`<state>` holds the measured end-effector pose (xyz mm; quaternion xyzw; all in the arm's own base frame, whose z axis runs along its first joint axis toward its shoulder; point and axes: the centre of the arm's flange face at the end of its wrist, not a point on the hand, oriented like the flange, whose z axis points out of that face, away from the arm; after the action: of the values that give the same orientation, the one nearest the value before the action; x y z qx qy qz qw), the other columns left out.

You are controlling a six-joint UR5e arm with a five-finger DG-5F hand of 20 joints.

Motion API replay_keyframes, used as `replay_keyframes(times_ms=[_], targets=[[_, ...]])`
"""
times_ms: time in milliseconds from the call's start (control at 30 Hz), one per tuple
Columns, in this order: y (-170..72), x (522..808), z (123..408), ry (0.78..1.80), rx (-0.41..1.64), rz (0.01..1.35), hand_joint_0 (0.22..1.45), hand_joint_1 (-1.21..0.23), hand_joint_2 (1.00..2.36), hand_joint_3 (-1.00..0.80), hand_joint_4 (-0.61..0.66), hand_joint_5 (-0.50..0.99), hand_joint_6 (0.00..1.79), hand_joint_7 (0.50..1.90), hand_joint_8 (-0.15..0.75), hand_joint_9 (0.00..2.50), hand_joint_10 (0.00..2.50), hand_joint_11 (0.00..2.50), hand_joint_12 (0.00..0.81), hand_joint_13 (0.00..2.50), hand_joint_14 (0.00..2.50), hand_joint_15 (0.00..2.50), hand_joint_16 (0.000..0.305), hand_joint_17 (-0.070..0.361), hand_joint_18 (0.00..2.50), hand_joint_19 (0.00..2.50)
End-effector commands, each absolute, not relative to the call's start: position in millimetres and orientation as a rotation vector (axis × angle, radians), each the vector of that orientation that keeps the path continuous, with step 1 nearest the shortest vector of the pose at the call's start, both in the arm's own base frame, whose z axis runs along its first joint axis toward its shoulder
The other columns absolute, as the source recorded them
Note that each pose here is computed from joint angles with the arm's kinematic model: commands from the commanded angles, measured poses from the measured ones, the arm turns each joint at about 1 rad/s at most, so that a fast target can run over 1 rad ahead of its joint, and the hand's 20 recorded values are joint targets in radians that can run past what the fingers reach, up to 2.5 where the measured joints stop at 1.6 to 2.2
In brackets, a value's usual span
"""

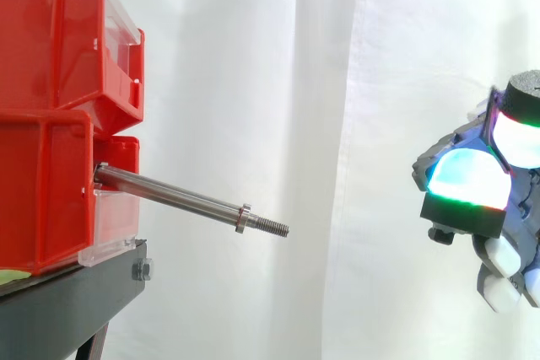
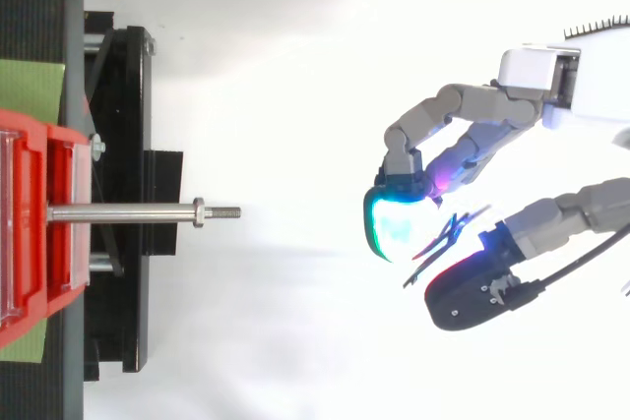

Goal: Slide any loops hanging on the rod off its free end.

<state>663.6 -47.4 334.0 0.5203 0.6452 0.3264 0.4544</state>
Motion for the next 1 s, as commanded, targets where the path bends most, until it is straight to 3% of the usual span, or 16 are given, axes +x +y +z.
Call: replay_keyframes(times_ms=[0,600,967], targets=[[-47.4,663.4,334.4,1.592,1.284,0.806,0.65,-0.82,1.00,-0.45,0.11,-0.20,0.90,1.02,0.255,0.79,0.01,0.42,0.269,0.77,0.00,0.13,0.037,0.083,0.75,0.39],[-47.3,660.2,334.2,1.613,1.292,0.797,0.59,-0.68,1.01,-0.45,0.12,-0.17,0.87,1.10,0.260,0.82,0.02,0.40,0.272,0.78,0.01,0.15,0.037,0.084,0.75,0.41],[-49.1,651.1,350.8,1.616,1.296,0.790,0.63,-0.80,1.01,-0.40,0.07,-0.18,0.88,1.09,0.255,0.81,0.01,0.42,0.270,0.78,0.01,0.15,0.037,0.084,0.76,0.41]])
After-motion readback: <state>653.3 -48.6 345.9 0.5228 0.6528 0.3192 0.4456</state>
